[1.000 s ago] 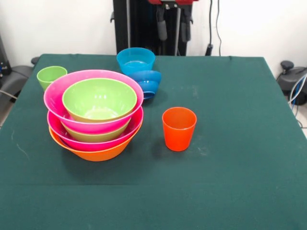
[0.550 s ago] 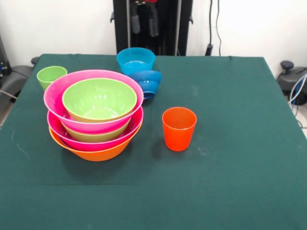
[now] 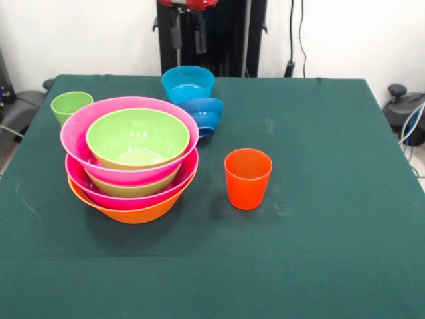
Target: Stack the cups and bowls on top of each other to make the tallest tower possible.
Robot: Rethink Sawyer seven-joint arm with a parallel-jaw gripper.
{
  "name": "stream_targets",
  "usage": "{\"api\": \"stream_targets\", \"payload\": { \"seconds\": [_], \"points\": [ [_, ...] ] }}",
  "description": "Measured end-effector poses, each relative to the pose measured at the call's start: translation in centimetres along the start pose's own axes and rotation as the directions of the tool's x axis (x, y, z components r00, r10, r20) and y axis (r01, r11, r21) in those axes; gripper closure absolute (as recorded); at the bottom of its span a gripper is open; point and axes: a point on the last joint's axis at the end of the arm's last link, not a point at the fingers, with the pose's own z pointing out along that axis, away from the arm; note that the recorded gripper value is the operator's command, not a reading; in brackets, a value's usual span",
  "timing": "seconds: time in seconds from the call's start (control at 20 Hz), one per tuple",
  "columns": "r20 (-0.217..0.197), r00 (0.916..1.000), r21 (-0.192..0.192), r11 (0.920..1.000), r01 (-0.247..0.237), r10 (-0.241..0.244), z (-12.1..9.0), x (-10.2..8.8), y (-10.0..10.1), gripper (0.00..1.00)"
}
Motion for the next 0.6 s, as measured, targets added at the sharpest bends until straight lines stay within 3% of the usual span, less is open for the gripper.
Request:
{"api": "stream_targets", "payload": {
  "seconds": [0.3,0.6],
  "points": [
    [0.008,0.9973,-0.011,0.9973,0.073,-0.072,1.0,2.5,0.9,0.0],
    [-0.01,0.9928,-0.028,0.9924,0.119,-0.12,2.4,4.5,1.8,0.0]
  ]
}}
